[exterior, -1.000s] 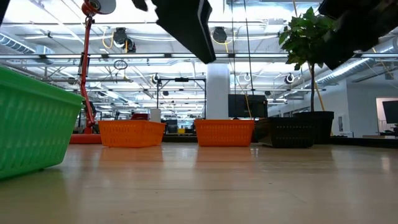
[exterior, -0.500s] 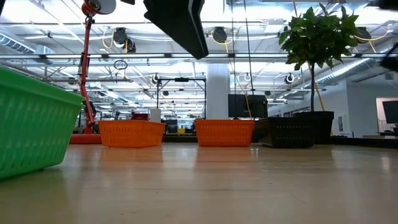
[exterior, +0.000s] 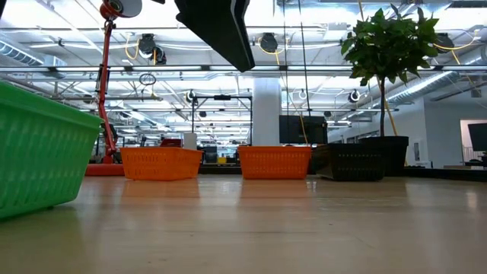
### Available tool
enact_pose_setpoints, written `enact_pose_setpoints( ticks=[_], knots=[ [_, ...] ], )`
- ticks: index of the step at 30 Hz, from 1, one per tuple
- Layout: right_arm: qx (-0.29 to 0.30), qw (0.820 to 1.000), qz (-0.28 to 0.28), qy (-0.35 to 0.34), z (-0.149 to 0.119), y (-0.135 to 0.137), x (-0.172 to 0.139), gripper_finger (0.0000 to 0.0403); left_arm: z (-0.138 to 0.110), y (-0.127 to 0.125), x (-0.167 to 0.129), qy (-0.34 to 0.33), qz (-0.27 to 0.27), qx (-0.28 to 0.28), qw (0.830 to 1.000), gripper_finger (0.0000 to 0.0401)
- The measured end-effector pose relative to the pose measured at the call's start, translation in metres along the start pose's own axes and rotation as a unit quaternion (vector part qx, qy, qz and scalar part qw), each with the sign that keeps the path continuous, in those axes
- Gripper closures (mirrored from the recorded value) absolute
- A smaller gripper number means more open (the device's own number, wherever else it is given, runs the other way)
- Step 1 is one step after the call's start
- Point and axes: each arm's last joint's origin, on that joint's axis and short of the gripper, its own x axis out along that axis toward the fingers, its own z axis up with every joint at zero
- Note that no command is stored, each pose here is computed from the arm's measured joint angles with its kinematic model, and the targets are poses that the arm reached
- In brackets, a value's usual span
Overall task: Stack baskets by color
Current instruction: Stack the right green basket on top of the green basket
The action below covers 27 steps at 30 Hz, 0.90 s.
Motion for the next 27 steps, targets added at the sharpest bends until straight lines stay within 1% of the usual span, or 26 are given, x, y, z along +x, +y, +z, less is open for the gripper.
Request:
enact_pose_setpoints(
  ticks=[3, 6, 9, 13, 16, 20, 24, 27],
  knots=[
    [-0.017, 1.0, -0.012, 0.018, -0.009, 0.005, 0.006, 0.0333, 0.0, 0.0, 0.0, 0.0, 0.0, 0.0, 1.0, 0.0242],
    [-0.015, 0.999, -0.026, 0.038, -0.019, 0.008, 0.012, 0.0322, 0.0, 0.0, 0.0, 0.0, -0.001, 0.0, 1.0, 0.0242],
    [-0.019, 0.998, -0.03, 0.058, -0.027, 0.011, 0.017, 0.03, 0.0, 0.0, 0.0, 0.0, -0.001, 0.0, 1.0, 0.0242],
    [-0.043, 0.995, -0.033, 0.084, -0.039, 0.016, 0.022, 0.0265, 0.0, 0.001, 0.0, 0.0, -0.001, -0.001, 1.0, 0.0242],
    [-0.055, 0.993, -0.038, 0.094, -0.045, 0.017, 0.024, 0.0249, 0.0, 0.003, 0.001, 0.001, 0.0, -0.003, 1.0, 0.0242],
    [-0.088, 0.988, -0.052, 0.115, -0.049, 0.015, 0.026, 0.0249, 0.0, 0.008, 0.004, 0.003, 0.001, -0.01, 1.0, 0.0242],
    [-0.131, 0.98, -0.065, 0.136, -0.052, 0.012, 0.032, 0.0261, 0.0, 0.013, 0.007, 0.007, -0.001, -0.016, 1.0, 0.0242],
    [-0.15, 0.975, -0.076, 0.147, -0.056, 0.01, 0.037, 0.0272, -0.001, 0.017, 0.009, 0.009, 0.0, -0.02, 1.0, 0.0242]
  ],
)
